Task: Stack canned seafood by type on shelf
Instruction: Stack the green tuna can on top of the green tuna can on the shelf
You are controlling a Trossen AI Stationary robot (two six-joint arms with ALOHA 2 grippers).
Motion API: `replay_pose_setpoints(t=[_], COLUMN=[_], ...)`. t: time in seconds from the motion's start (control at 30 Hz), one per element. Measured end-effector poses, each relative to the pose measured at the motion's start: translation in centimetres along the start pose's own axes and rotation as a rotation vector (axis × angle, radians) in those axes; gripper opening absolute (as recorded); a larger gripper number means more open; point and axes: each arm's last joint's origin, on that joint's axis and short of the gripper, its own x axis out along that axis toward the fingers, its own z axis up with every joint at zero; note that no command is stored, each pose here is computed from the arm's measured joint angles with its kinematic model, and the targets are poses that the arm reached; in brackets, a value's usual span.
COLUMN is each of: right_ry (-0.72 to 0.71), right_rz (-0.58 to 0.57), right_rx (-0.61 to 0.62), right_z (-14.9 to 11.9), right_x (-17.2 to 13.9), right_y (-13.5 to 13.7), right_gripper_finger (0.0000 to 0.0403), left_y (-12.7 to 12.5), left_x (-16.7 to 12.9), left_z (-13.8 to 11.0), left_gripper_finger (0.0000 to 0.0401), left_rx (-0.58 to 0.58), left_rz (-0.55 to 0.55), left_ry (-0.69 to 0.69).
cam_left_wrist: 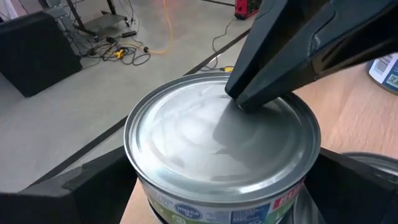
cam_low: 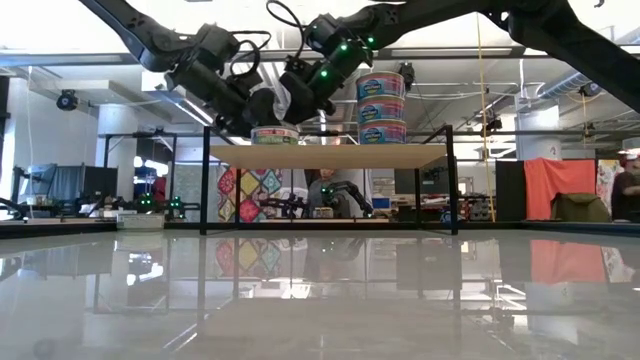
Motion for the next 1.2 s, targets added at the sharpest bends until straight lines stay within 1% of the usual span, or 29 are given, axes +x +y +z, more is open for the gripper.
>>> replay_pose_setpoints(t=[0.3,0.57,0.93,1.2], right_ry=[0.003,0.006,0.011,0.002], right_rz=[-0.013,-0.005,-0.011,-0.007], right_rx=[0.005,0.005,0.008,0.006], right_z=[-0.1,-0.1,-0.2,-0.1], right_x=[0.0,0.0,0.0,0.0], right_y=[-0.4,-0.3,-0.5,-0.4], right_gripper_finger=[0.0028,0.0028,0.0028,0.0028], left_y=[0.7,0.8,1.0,0.9], left_x=[-0.4,-0.6,-1.6,-1.6], left_z=[0.1,-0.1,0.6,0.5], left_gripper_finger=[0.0400,0.0400,0.0400,0.0400], left_rx=[-0.005,0.025,0.053,0.062], left_rz=[0.001,-0.001,0.000,-0.034], left_ry=[0.004,0.039,0.041,0.061])
